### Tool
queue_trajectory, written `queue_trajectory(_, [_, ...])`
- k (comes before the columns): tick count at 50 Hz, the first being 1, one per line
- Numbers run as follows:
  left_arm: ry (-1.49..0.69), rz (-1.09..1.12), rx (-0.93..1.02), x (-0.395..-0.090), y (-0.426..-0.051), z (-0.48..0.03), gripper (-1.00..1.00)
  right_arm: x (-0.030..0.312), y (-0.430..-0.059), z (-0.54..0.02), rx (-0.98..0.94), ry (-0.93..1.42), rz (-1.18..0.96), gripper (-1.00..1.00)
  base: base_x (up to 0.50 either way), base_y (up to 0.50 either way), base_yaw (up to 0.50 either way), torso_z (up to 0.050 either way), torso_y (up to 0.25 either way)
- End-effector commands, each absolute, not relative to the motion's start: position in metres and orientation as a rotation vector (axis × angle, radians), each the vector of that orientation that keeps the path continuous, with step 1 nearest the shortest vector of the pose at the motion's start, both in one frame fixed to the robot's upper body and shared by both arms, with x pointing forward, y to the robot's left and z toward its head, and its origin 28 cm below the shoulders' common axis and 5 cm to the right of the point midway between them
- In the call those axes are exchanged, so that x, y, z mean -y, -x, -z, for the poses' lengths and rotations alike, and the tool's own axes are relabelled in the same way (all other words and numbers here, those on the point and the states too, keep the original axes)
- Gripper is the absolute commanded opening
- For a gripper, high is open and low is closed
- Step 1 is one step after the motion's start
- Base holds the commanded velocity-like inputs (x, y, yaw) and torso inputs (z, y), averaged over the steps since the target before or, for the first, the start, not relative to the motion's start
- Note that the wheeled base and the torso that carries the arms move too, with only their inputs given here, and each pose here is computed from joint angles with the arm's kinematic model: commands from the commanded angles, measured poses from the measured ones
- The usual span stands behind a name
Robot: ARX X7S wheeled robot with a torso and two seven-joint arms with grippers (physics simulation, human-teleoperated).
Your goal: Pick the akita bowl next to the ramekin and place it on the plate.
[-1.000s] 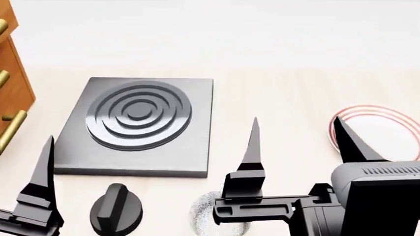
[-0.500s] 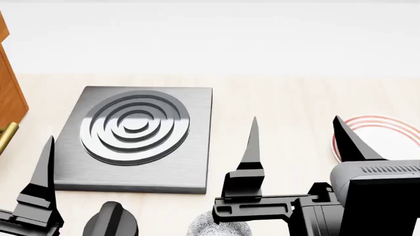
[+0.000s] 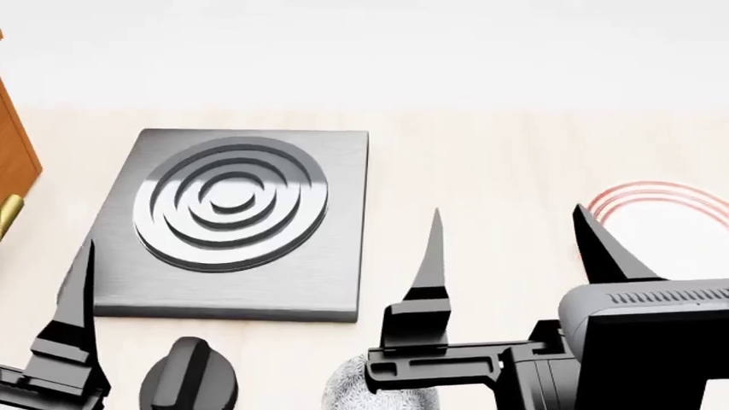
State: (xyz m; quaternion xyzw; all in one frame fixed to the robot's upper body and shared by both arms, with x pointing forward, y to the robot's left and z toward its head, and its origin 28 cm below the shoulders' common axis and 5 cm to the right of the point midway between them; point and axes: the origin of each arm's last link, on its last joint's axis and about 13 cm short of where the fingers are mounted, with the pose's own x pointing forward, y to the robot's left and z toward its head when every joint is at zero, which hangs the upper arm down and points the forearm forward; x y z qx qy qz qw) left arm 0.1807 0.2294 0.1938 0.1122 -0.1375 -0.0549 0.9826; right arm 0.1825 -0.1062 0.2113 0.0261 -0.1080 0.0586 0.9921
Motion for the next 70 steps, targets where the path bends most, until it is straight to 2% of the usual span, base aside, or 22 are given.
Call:
queue_trajectory(1, [-0.218,0.112,0.286,-0.23,-0.181,-0.194,1.0,0.107,-0.183,-0.21,0.232,-0.062,-0.107,1.0,0.0,0.0,0.0,0.0,-0.166])
queue_trajectory(50, [-0.221,0.121,0.276,-0.229,-0.182,-0.192,1.0,0.107,-0.184,-0.209,0.23,-0.07,-0.11,1.0,0.0,0.0,0.0,0.0,-0.163])
queue_trajectory(65, [-0.234,0.107,0.275,-0.229,-0.184,-0.189,1.0,0.107,-0.182,-0.215,0.219,-0.089,-0.114,1.0,0.0,0.0,0.0,0.0,-0.037])
queue_trajectory(70, [-0.237,0.108,0.272,-0.229,-0.184,-0.188,1.0,0.107,-0.179,-0.219,0.187,-0.165,-0.147,1.0,0.0,0.0,0.0,0.0,0.0])
